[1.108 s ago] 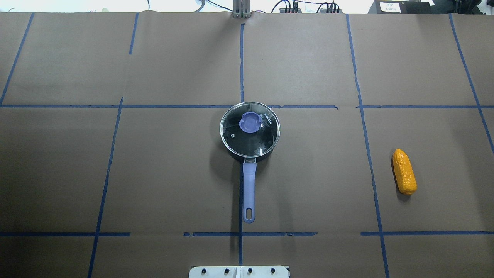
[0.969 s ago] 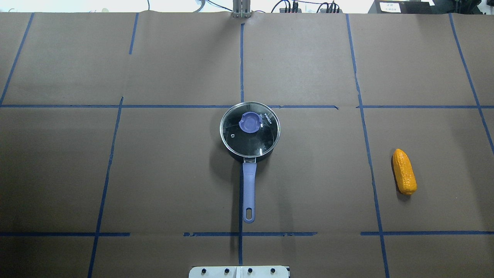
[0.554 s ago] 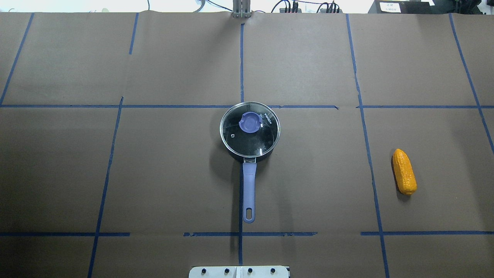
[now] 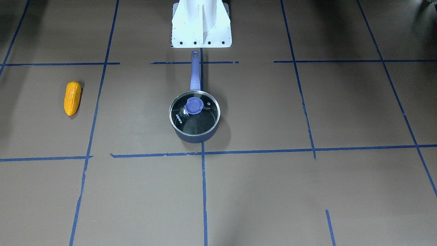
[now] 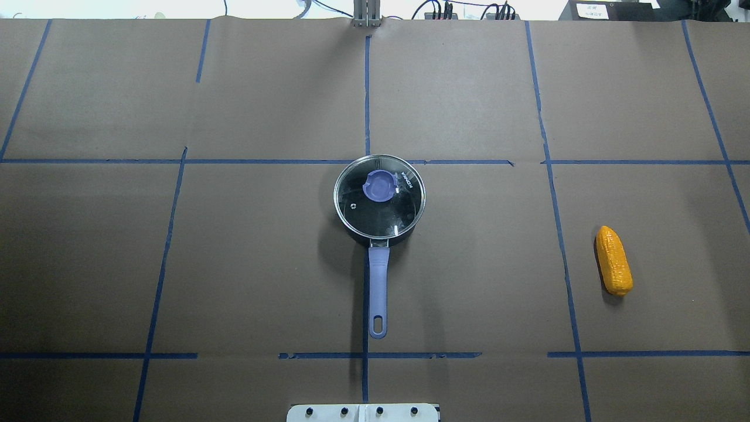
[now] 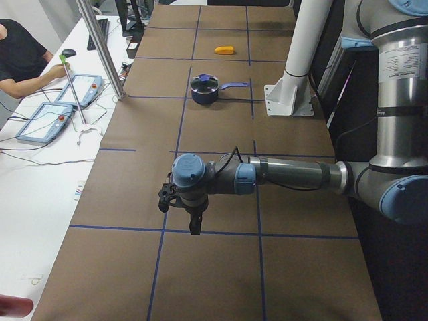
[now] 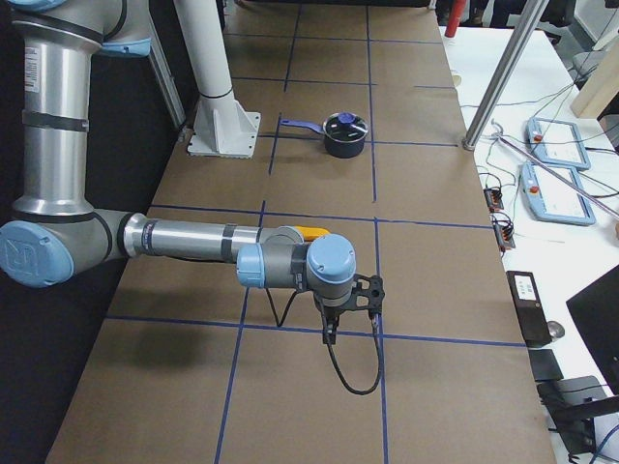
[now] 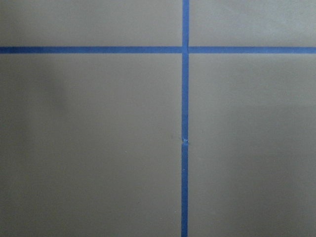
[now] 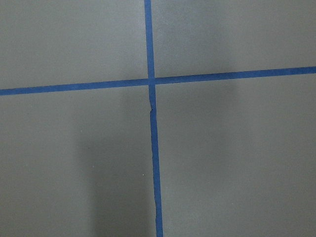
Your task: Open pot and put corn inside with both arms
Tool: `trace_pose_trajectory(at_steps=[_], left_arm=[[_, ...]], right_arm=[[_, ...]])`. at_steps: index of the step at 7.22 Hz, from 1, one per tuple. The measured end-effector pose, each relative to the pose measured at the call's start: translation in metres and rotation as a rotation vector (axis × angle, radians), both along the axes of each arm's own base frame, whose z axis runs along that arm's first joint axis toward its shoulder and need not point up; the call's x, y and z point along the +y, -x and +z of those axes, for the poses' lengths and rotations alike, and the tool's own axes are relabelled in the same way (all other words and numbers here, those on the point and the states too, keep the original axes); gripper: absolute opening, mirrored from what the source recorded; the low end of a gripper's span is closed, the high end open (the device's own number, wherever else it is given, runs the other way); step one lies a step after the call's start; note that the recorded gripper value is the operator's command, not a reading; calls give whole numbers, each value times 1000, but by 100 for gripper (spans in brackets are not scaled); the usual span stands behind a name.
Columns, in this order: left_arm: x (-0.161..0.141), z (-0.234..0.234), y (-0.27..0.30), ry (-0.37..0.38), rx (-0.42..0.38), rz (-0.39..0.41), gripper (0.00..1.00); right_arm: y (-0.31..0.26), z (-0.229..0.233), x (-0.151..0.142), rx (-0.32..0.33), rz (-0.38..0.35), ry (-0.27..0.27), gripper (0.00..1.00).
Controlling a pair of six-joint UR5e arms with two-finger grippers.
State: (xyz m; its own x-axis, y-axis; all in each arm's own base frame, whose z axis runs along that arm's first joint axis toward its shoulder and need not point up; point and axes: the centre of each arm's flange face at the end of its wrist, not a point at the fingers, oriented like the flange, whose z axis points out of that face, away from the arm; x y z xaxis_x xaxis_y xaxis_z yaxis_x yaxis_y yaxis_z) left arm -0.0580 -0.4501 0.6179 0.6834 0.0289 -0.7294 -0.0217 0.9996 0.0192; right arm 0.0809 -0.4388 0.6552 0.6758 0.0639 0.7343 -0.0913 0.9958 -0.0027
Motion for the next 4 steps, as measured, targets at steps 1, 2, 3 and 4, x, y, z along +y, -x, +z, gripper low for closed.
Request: trace_pose_trajectory(at_steps=[1, 2, 3, 4], left_arm=[[-5, -29, -2, -4, -3, -1, 100], [-11, -66, -5, -4, -6, -11, 100], [-17, -100, -17, 1, -6, -25, 100], [-24, -136, -42, 10, -1, -38, 100]], right_arm=[[0, 0, 0, 0, 0, 0, 100], [0, 0, 0, 1, 0, -1, 100], [0, 0, 0, 2, -1, -2, 100], [0, 0, -1, 3, -2, -4, 100]])
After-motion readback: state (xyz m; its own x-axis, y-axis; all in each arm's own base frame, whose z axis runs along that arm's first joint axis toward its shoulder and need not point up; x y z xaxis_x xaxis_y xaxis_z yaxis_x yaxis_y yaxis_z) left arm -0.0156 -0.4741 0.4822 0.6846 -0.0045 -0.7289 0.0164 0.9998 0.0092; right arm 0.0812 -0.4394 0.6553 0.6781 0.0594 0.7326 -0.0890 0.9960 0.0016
